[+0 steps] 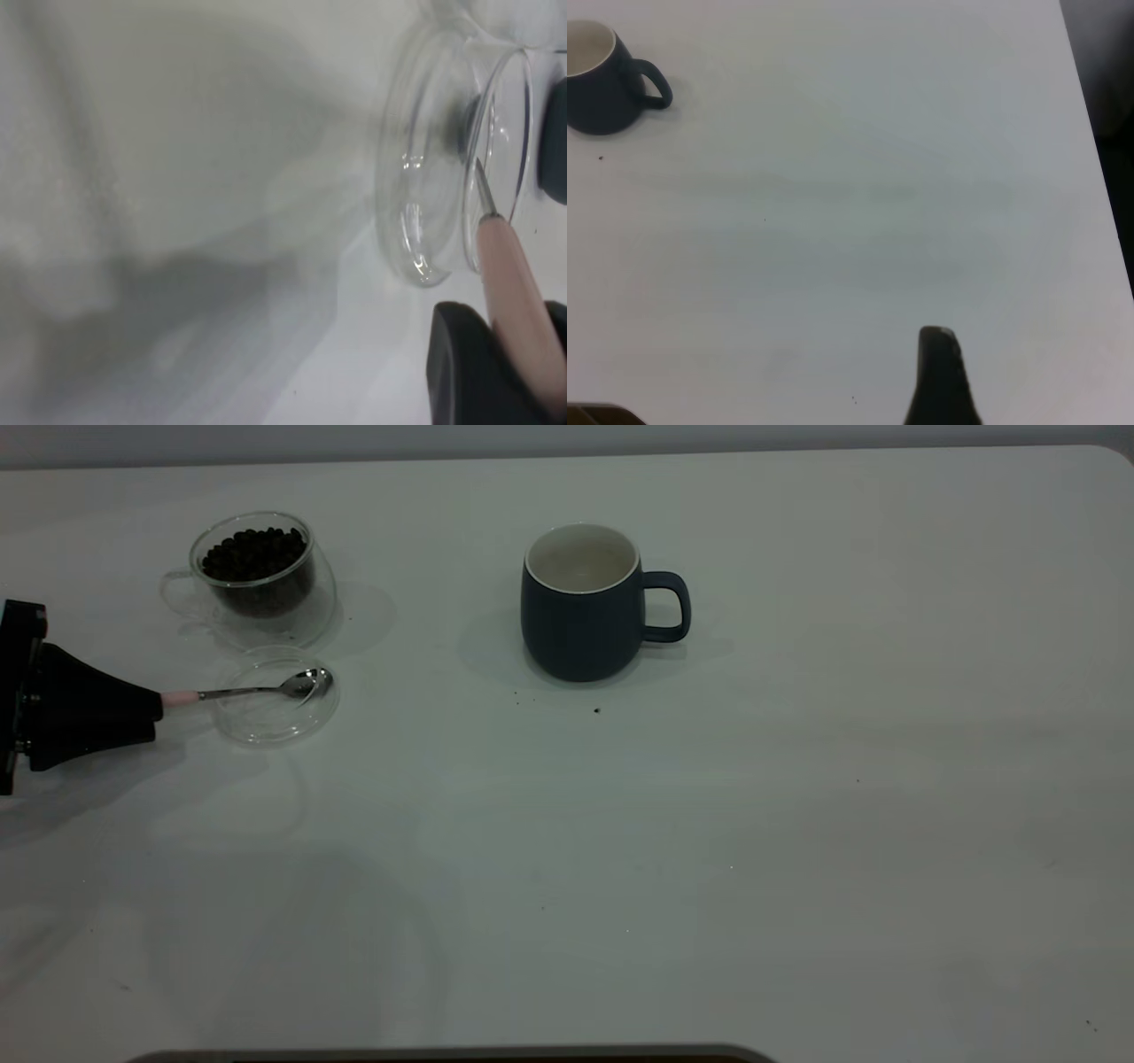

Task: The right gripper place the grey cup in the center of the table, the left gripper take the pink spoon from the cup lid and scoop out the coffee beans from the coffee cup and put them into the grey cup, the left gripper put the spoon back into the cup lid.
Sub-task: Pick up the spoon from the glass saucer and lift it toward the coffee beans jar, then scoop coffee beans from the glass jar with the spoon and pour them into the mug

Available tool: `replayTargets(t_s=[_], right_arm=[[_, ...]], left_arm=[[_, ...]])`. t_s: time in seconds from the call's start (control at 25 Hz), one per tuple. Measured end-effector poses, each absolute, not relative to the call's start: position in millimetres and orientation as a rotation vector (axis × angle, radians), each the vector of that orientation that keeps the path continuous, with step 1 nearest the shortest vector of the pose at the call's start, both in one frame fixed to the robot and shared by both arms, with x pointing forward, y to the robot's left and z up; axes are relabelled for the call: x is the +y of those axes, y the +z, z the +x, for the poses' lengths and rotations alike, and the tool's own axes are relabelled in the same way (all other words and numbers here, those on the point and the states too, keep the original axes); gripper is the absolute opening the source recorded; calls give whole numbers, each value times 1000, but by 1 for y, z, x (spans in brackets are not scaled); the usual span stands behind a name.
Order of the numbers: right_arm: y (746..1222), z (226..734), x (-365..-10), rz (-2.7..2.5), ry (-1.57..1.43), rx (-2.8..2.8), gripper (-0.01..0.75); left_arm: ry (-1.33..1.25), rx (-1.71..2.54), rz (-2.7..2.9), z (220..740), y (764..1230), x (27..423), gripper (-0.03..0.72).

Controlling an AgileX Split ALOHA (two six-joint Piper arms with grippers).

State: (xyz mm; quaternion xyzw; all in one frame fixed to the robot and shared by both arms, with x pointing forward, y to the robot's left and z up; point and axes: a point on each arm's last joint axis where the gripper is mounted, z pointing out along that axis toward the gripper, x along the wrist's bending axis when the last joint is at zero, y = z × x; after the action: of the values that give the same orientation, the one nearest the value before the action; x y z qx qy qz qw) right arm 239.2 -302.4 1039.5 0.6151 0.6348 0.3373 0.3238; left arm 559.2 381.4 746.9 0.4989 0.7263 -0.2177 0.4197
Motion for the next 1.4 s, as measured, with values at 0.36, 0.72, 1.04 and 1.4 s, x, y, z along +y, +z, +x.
replayTargets(t_s=[0.36,0.72,1.04,1.4], right_arm=[[1039,239,-302,1614,885,1665,572],[1039,239,-302,1614,884,1666,572],[1039,239,-302,1614,884,1666,572],[1039,239,-302,1614,884,1666,572]], left_arm=[[-549,1802,1245,561,751,381,150],[-490,1769,1269,568,774,385,126],[-531,1756,1379,565,797,387,126],[-585,1512,1507,573,846,388,125]])
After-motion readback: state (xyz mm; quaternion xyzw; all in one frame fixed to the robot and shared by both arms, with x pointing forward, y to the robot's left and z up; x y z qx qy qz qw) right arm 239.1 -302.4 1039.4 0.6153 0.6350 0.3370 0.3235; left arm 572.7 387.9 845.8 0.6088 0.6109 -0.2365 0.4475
